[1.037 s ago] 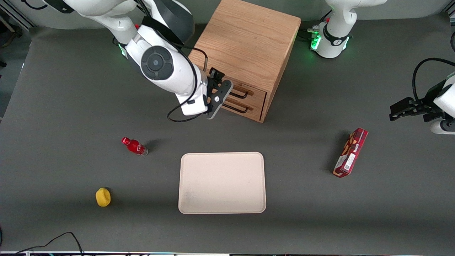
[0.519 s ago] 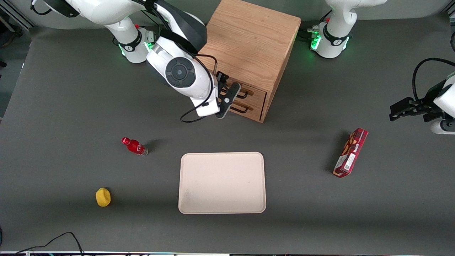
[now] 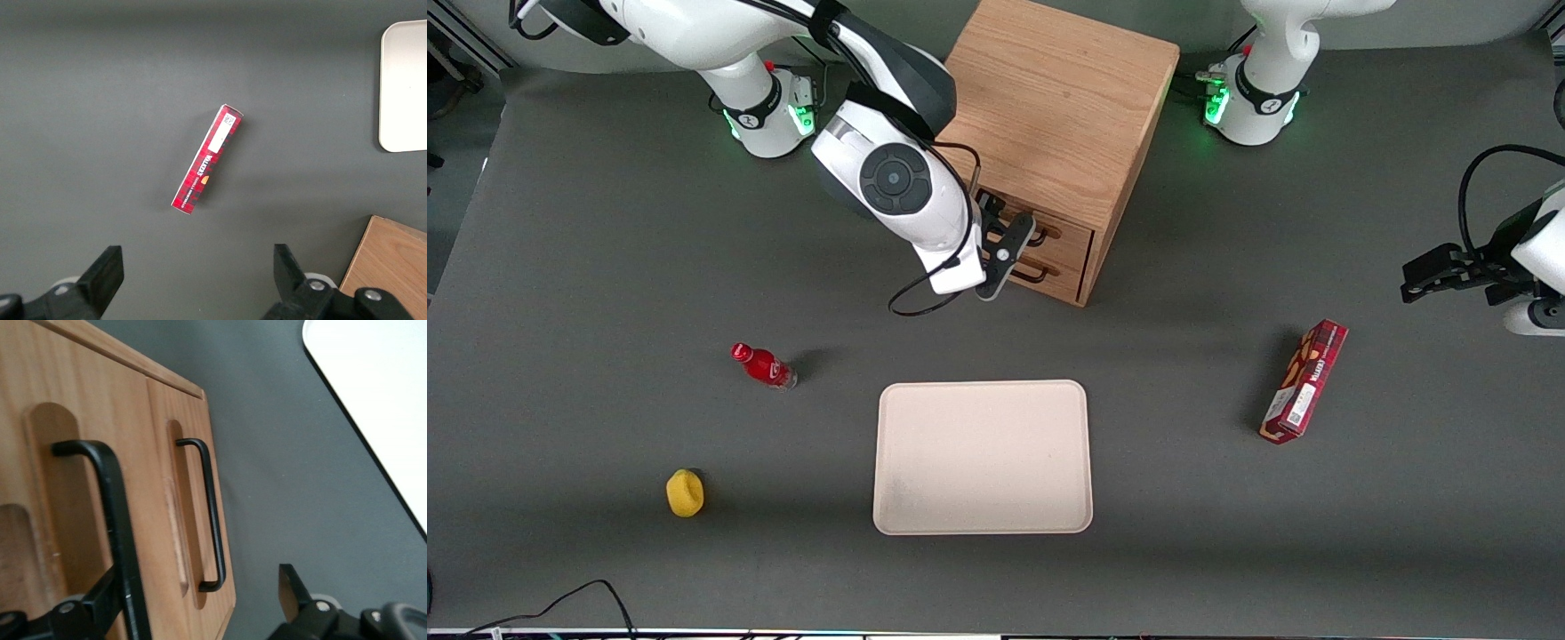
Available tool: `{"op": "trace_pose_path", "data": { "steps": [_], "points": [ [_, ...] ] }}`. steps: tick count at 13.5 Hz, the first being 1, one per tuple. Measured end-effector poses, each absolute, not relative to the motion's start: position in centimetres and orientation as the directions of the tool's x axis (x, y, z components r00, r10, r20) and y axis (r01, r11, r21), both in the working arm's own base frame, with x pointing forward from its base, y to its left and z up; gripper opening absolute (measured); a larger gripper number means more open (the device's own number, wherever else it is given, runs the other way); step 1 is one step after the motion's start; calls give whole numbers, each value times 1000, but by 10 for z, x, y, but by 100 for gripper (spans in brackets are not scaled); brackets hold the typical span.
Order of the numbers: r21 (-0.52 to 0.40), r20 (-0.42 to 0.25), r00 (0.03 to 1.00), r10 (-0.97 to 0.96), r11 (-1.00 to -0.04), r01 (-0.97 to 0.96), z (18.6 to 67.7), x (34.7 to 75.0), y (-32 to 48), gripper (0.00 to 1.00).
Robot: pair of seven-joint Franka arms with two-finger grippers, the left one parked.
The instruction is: Open upper drawer
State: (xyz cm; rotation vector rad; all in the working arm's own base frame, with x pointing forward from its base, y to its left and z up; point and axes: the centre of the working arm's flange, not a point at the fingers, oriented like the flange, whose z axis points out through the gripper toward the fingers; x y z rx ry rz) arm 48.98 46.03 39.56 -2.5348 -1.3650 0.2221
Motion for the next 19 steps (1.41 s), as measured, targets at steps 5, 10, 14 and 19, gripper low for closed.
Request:
{"op": "trace_pose_path", "data": {
  "steps": [5,10,14,19],
  "points": [
    [-265,25,513,858,-489,831,395,501,454,100],
    [-225,28,534,845,-515,827,385,538,416,100],
    [-196,37,577,816,-561,805,389,566,389,100],
    [-160,97,626,774,-609,777,399,595,363,100]
  ]
}}
